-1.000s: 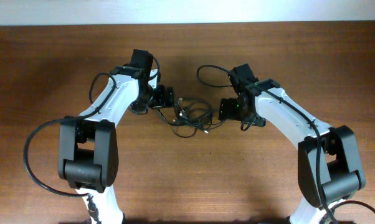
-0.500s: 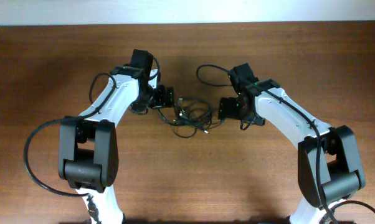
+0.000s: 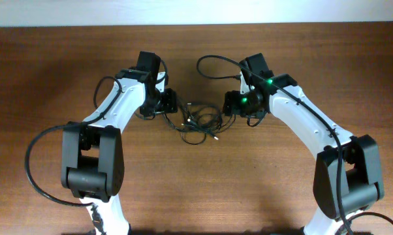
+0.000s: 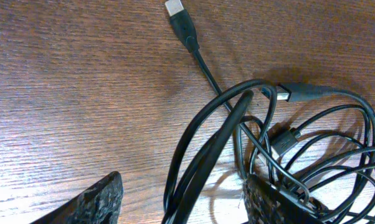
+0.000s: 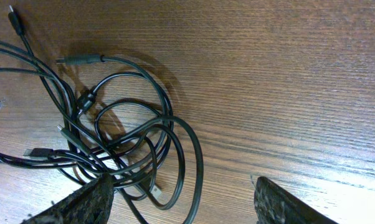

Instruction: Untangle cables

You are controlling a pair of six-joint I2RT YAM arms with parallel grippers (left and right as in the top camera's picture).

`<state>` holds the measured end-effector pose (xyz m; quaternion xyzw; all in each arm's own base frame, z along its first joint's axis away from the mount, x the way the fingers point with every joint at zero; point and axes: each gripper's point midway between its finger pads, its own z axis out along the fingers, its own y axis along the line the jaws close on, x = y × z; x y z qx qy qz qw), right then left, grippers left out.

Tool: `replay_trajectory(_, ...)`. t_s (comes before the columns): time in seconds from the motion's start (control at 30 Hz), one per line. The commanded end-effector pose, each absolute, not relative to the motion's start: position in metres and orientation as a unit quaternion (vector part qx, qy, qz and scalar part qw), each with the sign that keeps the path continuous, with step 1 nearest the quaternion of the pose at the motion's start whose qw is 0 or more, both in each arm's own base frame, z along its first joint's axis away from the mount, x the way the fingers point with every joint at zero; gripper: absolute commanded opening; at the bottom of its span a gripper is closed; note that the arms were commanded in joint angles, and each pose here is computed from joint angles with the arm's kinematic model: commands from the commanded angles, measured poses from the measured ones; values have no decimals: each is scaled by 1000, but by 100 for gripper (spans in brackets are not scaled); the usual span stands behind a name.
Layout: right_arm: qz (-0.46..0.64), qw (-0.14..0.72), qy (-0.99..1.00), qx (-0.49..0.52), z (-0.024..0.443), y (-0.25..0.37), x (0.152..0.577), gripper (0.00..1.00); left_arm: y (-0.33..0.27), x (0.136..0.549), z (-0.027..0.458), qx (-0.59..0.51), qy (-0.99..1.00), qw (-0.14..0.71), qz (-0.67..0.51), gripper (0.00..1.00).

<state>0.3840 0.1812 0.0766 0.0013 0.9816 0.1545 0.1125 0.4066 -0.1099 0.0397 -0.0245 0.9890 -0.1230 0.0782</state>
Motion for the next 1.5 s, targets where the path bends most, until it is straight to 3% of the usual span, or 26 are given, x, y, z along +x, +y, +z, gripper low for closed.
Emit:
replay_trajectory(0.0, 151, 132, 979, -37, 74, 185, 392, 71, -109, 412, 54, -22, 987, 98, -125, 64)
replay_trajectory(0.13, 153, 146, 976, -59, 53, 196, 406, 60, -109, 413, 54, -22, 987, 100, -125, 64)
replay_trajectory(0.3, 154, 144, 973, -91, 42, 214, 403, 39, -110, 414, 54, -21, 986, 103, -126, 66)
replay_trajectory(0.33, 157, 142, 973, -96, 42, 219, 400, 27, -110, 414, 54, -21, 986, 103, -126, 66)
replay_trajectory(0.37, 172, 136, 970, -102, 43, 226, 396, 25, -110, 414, 54, -21, 986, 103, -126, 66)
replay_trajectory(0.53, 250, 97, 957, -115, 51, 250, 377, 27, -110, 414, 54, -21, 986, 103, -126, 66)
replay_trajectory(0.6, 252, 113, 954, -115, 54, 250, 385, 40, -110, 414, 54, -21, 986, 103, -126, 66)
replay_trajectory(0.7, 262, 144, 947, -120, 60, 255, 399, 51, -110, 415, 54, -21, 986, 104, -126, 67)
replay_trajectory(0.83, 258, 130, 950, -118, 57, 253, 393, 52, -110, 415, 54, -21, 986, 104, -126, 67)
replay_trajectory(1.07, 218, -11, 975, -41, 39, 229, 336, 51, -110, 415, 54, -21, 986, 104, -126, 67)
replay_trajectory(1.23, 220, 15, 974, -44, 40, 230, 348, 51, -110, 415, 54, -21, 986, 104, -126, 67)
replay_trajectory(1.33, 150, 64, 986, -20, 33, 206, 371, 56, -110, 415, 54, -21, 986, 104, -126, 67)
replay_trajectory(1.47, 182, 60, 981, -2, 36, 223, 370, 58, -110, 415, 54, -21, 986, 104, -126, 68)
